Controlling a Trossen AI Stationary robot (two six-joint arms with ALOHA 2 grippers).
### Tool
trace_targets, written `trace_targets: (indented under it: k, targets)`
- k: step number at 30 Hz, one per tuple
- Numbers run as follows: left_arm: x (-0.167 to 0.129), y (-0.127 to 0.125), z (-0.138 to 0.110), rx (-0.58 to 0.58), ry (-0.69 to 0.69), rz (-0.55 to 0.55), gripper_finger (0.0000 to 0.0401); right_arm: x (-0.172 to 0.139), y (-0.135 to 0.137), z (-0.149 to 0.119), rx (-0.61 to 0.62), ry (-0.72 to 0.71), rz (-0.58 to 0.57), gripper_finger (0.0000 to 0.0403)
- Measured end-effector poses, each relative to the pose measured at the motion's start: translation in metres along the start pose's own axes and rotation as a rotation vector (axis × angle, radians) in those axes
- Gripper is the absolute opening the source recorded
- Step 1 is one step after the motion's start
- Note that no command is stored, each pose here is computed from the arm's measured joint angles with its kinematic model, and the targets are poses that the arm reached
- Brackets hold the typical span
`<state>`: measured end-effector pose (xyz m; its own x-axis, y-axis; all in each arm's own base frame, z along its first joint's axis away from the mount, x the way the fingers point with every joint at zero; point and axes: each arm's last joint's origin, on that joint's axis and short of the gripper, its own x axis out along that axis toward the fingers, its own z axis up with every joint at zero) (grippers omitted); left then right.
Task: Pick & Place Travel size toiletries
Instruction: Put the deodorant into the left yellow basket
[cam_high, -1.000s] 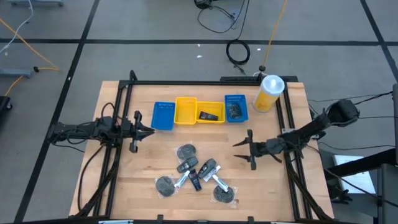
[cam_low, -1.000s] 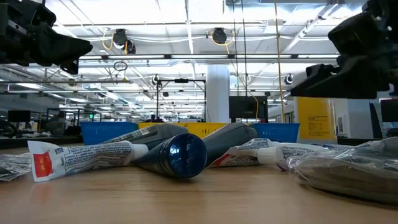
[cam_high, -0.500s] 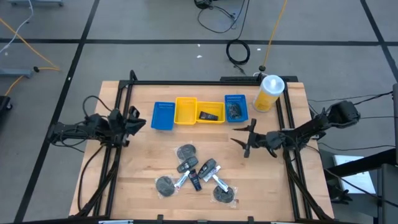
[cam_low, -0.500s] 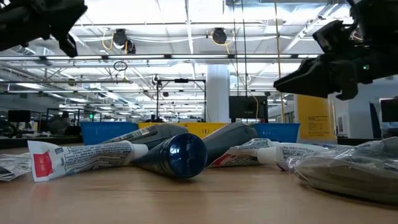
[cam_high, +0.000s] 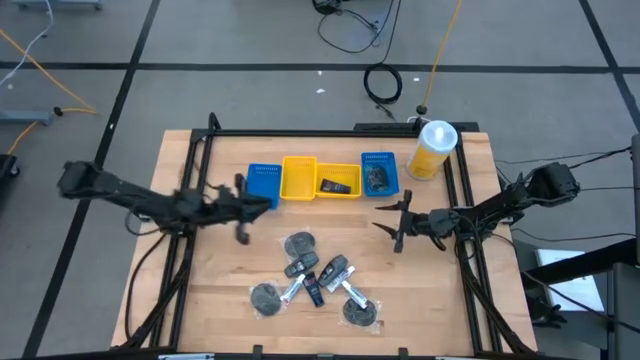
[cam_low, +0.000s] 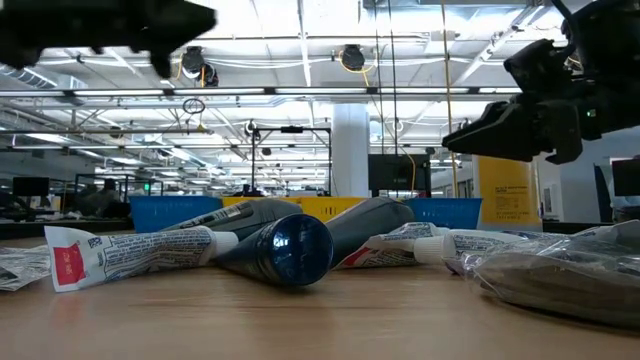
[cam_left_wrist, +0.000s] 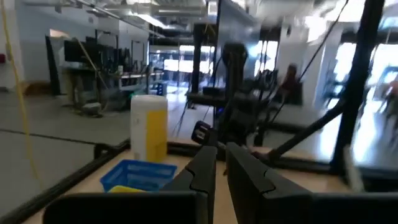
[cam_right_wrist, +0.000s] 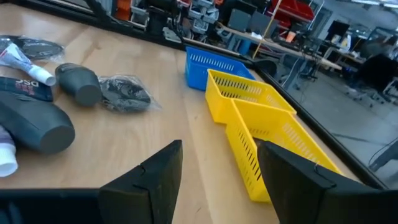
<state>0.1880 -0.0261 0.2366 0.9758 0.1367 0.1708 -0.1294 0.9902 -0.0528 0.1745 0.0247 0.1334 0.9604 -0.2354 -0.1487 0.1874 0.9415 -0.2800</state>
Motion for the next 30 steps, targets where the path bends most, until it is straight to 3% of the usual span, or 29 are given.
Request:
trace_targets:
  k: [4,8,11,15,19,25,27,30]
  targets:
    - [0.041,-0.011,0.007,0.039,0.083,-0.012,0.0037,0.000,0.000,0.001,0.021,-0.005,-0.001,0.0201]
    - [0.077,-0.028,0.006,0.162,0.404,-0.012,0.0037,0.000,-0.001,0.004,0.053,-0.035,-0.006,0.0201]
    - [0.096,-0.043,0.006,0.179,0.655,0.010,0.0039,0.000,-0.001,0.005,0.064,-0.053,-0.009,0.0201]
    - [0.115,-0.062,-0.006,0.064,0.912,-0.056,0.0072,0.000,-0.001,0.006,0.066,-0.054,-0.009,0.0201]
    - [0.127,-0.078,-0.029,-0.097,1.043,-0.113,0.0146,0.000,-0.001,0.006,0.073,-0.054,-0.009,0.0201]
    - [0.126,-0.088,-0.072,-0.285,1.220,0.024,0.0257,0.000,-0.001,0.006,0.084,-0.054,-0.008,0.0201]
    - [0.125,-0.091,-0.084,-0.338,1.249,0.100,0.0279,0.000,-0.001,0.006,0.079,-0.054,-0.008,0.0201]
    - [0.123,-0.097,-0.094,-0.321,1.237,0.176,0.0297,0.000,-0.001,0.006,0.071,-0.054,-0.008,0.0201]
